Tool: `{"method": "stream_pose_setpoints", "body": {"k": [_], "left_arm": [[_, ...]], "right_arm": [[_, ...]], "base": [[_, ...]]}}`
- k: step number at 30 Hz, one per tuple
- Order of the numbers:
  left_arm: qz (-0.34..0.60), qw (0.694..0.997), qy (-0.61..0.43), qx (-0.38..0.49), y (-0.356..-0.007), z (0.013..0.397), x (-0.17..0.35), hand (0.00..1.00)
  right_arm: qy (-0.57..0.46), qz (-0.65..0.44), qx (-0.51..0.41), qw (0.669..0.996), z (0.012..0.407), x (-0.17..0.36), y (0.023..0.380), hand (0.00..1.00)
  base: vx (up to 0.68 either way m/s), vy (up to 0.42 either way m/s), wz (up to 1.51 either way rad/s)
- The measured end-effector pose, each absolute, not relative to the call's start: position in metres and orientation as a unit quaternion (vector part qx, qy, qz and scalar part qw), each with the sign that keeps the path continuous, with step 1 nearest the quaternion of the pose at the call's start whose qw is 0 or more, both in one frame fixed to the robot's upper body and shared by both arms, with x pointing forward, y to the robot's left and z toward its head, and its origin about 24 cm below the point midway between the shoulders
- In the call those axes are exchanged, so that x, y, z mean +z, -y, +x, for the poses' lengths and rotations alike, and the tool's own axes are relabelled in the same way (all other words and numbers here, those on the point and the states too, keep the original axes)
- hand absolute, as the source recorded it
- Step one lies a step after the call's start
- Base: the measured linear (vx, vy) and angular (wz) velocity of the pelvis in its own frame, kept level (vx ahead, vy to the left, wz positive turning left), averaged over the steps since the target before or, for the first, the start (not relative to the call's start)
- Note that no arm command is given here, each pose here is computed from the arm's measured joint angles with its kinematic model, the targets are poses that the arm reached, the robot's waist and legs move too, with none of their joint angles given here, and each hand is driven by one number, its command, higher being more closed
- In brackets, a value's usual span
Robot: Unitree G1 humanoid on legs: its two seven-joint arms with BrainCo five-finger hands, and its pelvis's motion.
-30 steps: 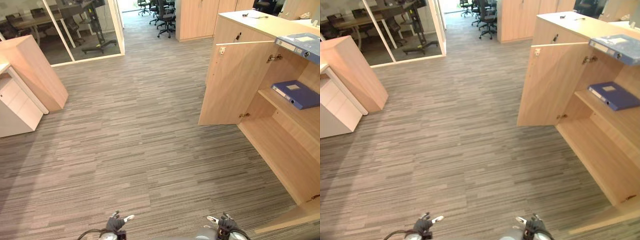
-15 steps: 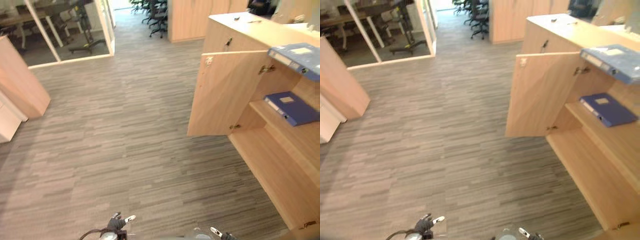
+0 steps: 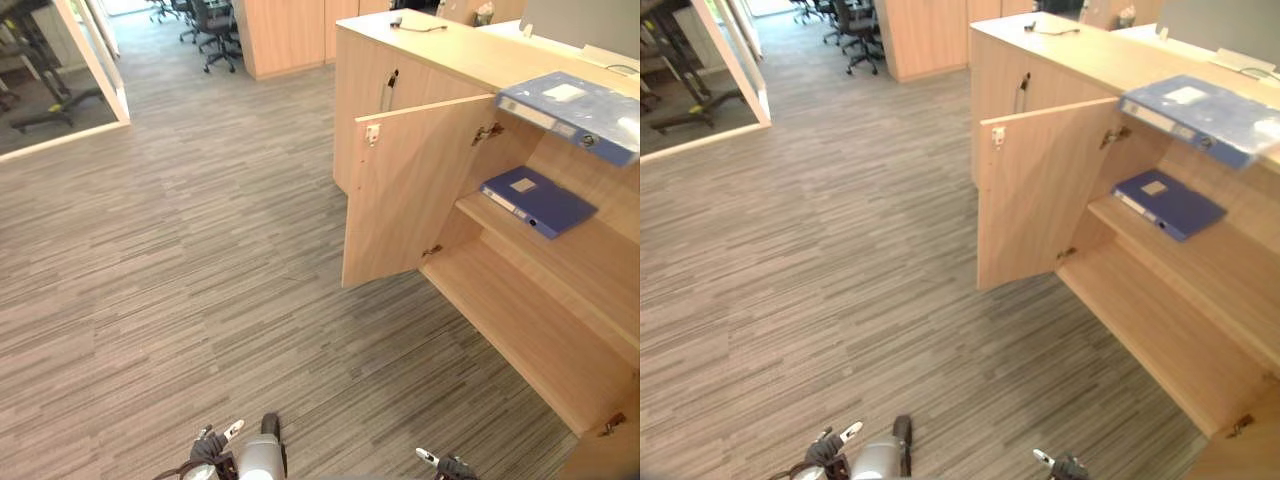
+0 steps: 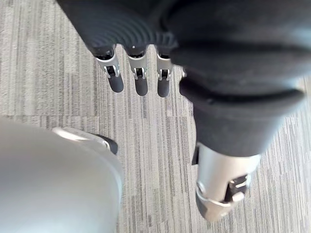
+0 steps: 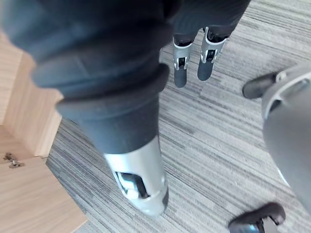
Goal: Walk over to the cabinet, pick up the folder, carry it to the office cabinet, place the folder inside the office cabinet, then close the office cabinet door
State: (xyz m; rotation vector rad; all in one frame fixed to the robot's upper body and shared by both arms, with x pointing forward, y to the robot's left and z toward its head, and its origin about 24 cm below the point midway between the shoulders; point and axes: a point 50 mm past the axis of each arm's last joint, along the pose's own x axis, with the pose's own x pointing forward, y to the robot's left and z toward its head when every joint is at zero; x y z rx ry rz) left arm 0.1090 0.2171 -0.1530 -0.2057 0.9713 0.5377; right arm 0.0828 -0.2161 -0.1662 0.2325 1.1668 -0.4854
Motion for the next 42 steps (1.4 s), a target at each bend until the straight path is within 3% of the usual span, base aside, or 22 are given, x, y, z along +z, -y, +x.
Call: {"method": "stream_pose_setpoints", "body": {"k": [4, 10, 15, 17, 19, 32, 42], "left_arm": [[-0.097, 0.834, -0.476, 0.261, -0.216, 0.094, -0.157, 0.00], [-0.068, 0.835, -0.489, 0.244, -0.216, 0.089, -0.158, 0.00], [-0.043, 0.852, -0.461, 0.244, -0.232, 0.103, -0.149, 0.00], [-0.045, 0.851, -0.460, 0.249, -0.228, 0.095, -0.151, 0.00], [-0.071, 0.832, -0.492, 0.247, -0.205, 0.078, -0.161, 0.00], [-0.043, 0.845, -0.479, 0.235, -0.218, 0.094, -0.155, 0.00], [-0.076, 0.848, -0.443, 0.281, -0.218, 0.101, -0.150, 0.00]], "right_arm": [[-0.553, 0.104, -0.218, 0.797, 0.076, -0.167, 0.217, 0.00], [-0.514, 0.084, -0.233, 0.821, 0.088, -0.159, 0.235, 0.00], [-0.503, 0.069, -0.191, 0.840, 0.109, -0.155, 0.227, 0.00], [-0.515, 0.066, -0.198, 0.831, 0.102, -0.157, 0.229, 0.00], [-0.518, 0.058, -0.210, 0.827, 0.100, -0.156, 0.239, 0.00], [-0.555, 0.059, -0.201, 0.805, 0.075, -0.165, 0.225, 0.00], [-0.528, 0.038, -0.175, 0.830, 0.105, -0.160, 0.221, 0.00]], "base": [[0.49, 0.534, -0.69], [0.32, 0.259, -0.20], [0.20, -0.081, -0.40], [0.21, -0.194, -0.41], [0.18, -0.157, -0.35], [0.13, -0.134, -0.41], [0.24, 0.123, -1.06]]}}
